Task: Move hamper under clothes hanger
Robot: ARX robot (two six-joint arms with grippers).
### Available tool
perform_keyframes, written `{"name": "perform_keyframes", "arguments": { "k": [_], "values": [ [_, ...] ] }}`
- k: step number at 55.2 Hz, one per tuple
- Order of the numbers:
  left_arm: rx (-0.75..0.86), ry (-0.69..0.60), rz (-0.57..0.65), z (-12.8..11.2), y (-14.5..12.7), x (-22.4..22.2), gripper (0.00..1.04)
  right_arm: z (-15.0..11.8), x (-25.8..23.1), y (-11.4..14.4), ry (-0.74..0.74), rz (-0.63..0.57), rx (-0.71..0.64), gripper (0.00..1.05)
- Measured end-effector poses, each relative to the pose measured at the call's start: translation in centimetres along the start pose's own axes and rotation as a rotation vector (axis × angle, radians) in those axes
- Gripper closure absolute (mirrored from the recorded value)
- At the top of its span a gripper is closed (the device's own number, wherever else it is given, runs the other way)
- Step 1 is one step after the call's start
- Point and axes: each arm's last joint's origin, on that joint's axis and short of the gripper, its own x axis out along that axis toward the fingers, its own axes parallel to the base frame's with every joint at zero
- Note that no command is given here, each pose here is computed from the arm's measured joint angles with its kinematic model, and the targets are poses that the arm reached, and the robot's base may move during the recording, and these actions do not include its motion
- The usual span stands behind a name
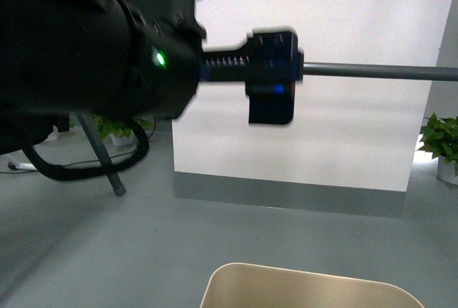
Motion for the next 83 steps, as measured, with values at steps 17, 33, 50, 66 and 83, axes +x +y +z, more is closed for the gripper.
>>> {"name": "perform_keyframes", "arguments": {
  "k": [17,33,50,66,83],
  "values": [
    [0.009,-0.158,0.322,1.9,2.5,-10.2,0.37,5.4,-6.8,0.9,-0.293,-0.018,0.082,0.08],
    [0.009,-0.168,0.333,-5.1,6.6,-15.4,0.96,0.0,-9.5,-2.0,-0.146,0.273,-0.022,0.62],
    [0.011,-0.175,0.341,-8.7,8.2,-17.7,1.01,-4.7,-10.4,-4.2,-0.147,0.278,-0.021,1.02],
    [0.012,-0.181,0.345,-10.7,8.8,-19.0,1.01,-7.2,-10.8,-5.7,-0.146,0.303,-0.023,1.03],
    [0.013,-0.182,0.348,-12.2,9.6,-20.4,1.01,-9.0,-11.5,-6.5,-0.147,0.277,-0.021,1.03]
  ]
}}
